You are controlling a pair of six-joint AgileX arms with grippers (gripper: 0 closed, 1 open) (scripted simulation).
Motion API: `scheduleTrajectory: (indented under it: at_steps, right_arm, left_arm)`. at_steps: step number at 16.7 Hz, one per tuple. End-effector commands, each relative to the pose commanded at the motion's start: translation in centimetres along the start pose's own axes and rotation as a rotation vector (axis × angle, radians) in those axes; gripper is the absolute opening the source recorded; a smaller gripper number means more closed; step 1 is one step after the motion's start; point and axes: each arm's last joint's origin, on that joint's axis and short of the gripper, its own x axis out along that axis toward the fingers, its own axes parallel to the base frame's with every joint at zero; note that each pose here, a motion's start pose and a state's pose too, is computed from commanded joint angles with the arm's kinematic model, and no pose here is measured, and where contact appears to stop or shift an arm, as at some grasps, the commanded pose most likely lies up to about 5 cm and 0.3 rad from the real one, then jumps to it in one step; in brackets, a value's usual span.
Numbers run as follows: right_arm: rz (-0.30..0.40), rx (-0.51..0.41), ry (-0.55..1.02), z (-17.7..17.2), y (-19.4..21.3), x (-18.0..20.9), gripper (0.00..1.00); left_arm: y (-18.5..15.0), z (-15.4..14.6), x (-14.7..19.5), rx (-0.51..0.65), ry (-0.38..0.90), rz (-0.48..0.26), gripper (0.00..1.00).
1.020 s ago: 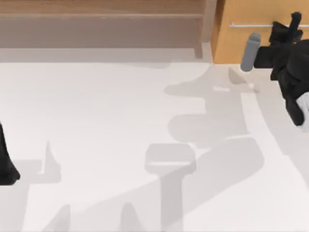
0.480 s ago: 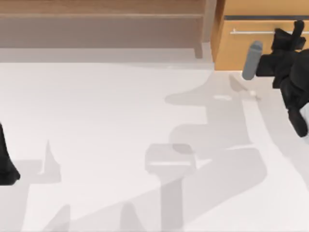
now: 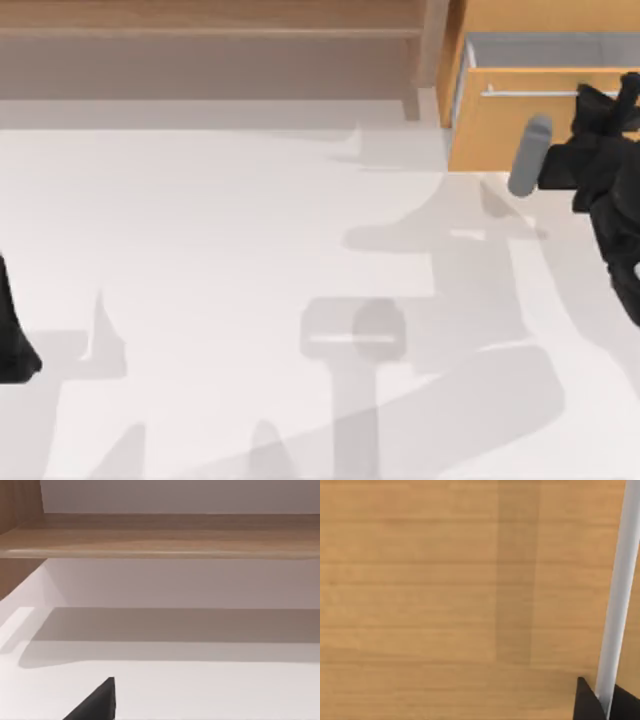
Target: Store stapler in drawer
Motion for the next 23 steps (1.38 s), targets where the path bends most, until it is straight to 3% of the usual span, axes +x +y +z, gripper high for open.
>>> scheduleTrajectory:
  at_steps: [4, 10, 17, 23]
  right_arm:
    - [-0.006, -0.001, 0.0, 0.1, 0.0, -0.8, 0.0]
    - [0.012, -0.003, 0.0, 0.0, 0.3, -5.8, 0.0]
    - [0.002, -0.002, 0.001, 0.0, 0.2, -6.5, 0.0]
    - [0.012, -0.004, 0.001, 0.0, 0.4, -11.8, 0.0]
  left_arm:
    - [0.0, 0.0, 0.0, 0.0, 0.0, 0.0, 1.0]
    - [0.0, 0.0, 0.0, 0.0, 0.0, 0.0, 1.0]
    - [0.0, 0.0, 0.0, 0.0, 0.0, 0.0, 1.0]
    - [0.0, 0.0, 0.0, 0.0, 0.0, 0.0, 1.0]
